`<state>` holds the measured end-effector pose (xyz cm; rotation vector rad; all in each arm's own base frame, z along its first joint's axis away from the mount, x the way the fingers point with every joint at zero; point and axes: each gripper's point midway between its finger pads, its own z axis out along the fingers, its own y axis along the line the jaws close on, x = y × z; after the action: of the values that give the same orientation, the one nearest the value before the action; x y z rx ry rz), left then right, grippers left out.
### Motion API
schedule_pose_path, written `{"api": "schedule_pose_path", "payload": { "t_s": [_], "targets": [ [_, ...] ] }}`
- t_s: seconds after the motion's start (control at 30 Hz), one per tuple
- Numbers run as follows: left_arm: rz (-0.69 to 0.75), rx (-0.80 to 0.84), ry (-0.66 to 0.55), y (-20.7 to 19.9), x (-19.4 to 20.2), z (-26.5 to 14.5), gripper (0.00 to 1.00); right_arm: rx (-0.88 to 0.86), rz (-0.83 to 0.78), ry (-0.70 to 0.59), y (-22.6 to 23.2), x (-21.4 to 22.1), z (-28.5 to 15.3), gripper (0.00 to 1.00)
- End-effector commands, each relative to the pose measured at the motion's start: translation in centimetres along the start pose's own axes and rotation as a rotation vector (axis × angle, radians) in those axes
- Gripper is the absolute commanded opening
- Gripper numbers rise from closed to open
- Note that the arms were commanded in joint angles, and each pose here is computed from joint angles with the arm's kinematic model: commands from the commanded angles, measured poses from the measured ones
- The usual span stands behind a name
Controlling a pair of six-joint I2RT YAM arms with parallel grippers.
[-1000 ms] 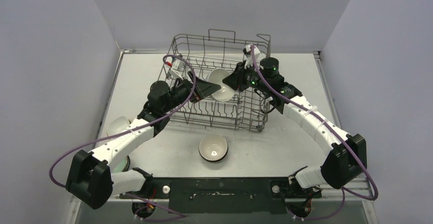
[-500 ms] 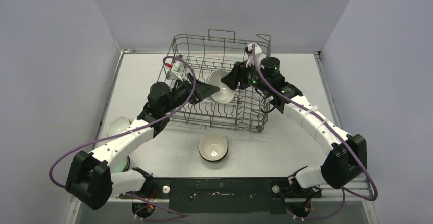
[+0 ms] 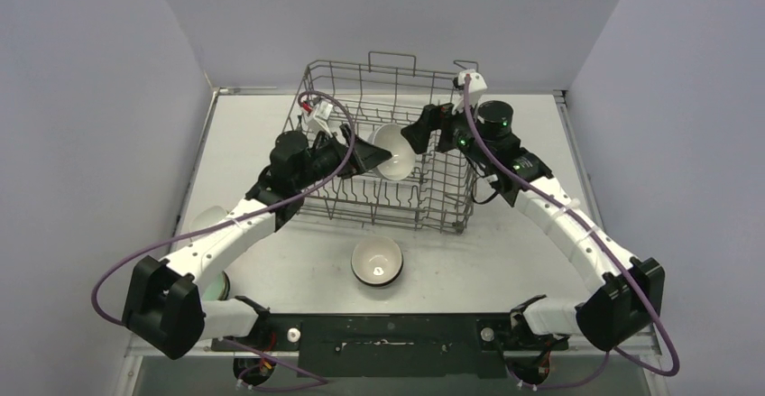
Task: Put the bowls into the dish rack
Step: Turn the bowl upside down on the dish rack.
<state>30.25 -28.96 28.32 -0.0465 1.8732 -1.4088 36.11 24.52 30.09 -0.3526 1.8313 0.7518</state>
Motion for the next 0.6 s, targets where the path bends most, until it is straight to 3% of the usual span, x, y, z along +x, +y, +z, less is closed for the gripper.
{"api": "schedule_pose_path", "payload": {
  "t_s": [0.0,0.17,0.33,0.57],
  "targets": [
    [0.126,0.022,-0.065,-2.5,-2.9,1.2,0.33,0.090,-0.040,-0.135,-0.8,-3.6,-3.0,1.00],
    [0.163,-0.066,-0.049,-1.4,-2.6,2.7,0.32,0.203,-0.040,-0.225,-2.3,-4.9,-5.7,0.91],
    [0.223,-0.161,-0.028,-0.7,-1.9,4.3,0.31,0.264,-0.045,-0.288,-2.9,-5.7,-7.9,0.90],
    [0.280,-0.304,-0.001,1.4,-1.0,5.5,0.30,0.287,-0.064,-0.270,-3.4,-5.3,-8.4,0.90]
  ]
}}
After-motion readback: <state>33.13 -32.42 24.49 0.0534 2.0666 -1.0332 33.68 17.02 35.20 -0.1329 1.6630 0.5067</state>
